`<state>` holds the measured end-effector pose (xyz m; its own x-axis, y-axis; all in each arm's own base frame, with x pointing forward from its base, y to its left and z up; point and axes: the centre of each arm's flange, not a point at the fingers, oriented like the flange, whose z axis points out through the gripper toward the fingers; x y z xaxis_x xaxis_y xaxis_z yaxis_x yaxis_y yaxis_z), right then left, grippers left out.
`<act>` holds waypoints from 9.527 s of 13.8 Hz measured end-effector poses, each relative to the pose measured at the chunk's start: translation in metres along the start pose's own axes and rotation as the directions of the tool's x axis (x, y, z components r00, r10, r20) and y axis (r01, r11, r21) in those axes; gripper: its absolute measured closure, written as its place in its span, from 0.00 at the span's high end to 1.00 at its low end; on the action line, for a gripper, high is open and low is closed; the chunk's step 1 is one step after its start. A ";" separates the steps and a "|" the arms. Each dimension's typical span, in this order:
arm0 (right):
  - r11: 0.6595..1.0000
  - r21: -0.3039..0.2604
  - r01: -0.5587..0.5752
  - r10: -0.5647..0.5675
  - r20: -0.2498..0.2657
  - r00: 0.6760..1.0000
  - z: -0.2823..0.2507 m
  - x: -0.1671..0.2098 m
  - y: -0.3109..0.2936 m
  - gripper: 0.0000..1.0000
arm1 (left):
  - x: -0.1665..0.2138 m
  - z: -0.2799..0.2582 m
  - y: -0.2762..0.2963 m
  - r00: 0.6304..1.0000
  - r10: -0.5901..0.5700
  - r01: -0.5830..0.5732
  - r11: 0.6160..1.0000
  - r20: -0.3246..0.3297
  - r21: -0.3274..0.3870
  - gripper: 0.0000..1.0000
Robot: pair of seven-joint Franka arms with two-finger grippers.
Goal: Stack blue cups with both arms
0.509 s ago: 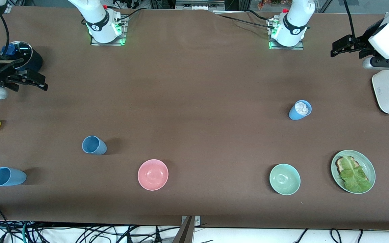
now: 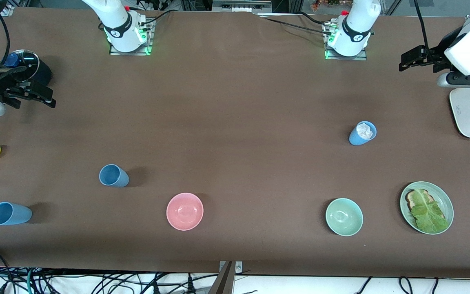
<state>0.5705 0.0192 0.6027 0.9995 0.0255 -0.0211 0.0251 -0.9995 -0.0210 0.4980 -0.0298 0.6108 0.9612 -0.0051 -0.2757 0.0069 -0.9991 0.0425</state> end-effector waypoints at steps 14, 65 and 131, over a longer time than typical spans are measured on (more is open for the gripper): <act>1.000 -0.001 0.003 -0.003 -0.019 1.000 -0.003 0.001 -0.002 1.00 | 0.000 0.000 0.000 1.000 0.000 0.000 1.000 -0.003 0.000 1.00; 1.000 -0.005 0.015 -0.015 0.010 1.000 -0.006 -0.003 -0.007 1.00 | 0.025 0.001 0.000 0.999 -0.001 0.000 1.000 -0.041 -0.004 1.00; 1.000 -0.007 0.027 -0.026 0.035 0.999 0.026 0.011 -0.014 1.00 | 0.083 0.369 -0.072 0.941 0.177 -0.157 0.983 -0.288 0.092 0.61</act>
<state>0.5811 0.0344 0.5770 0.9971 0.0526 -0.0556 0.0519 -0.9985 -0.0144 0.4753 0.0258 0.2304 0.9852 -0.1696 0.0243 -0.1696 -0.9855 -0.0031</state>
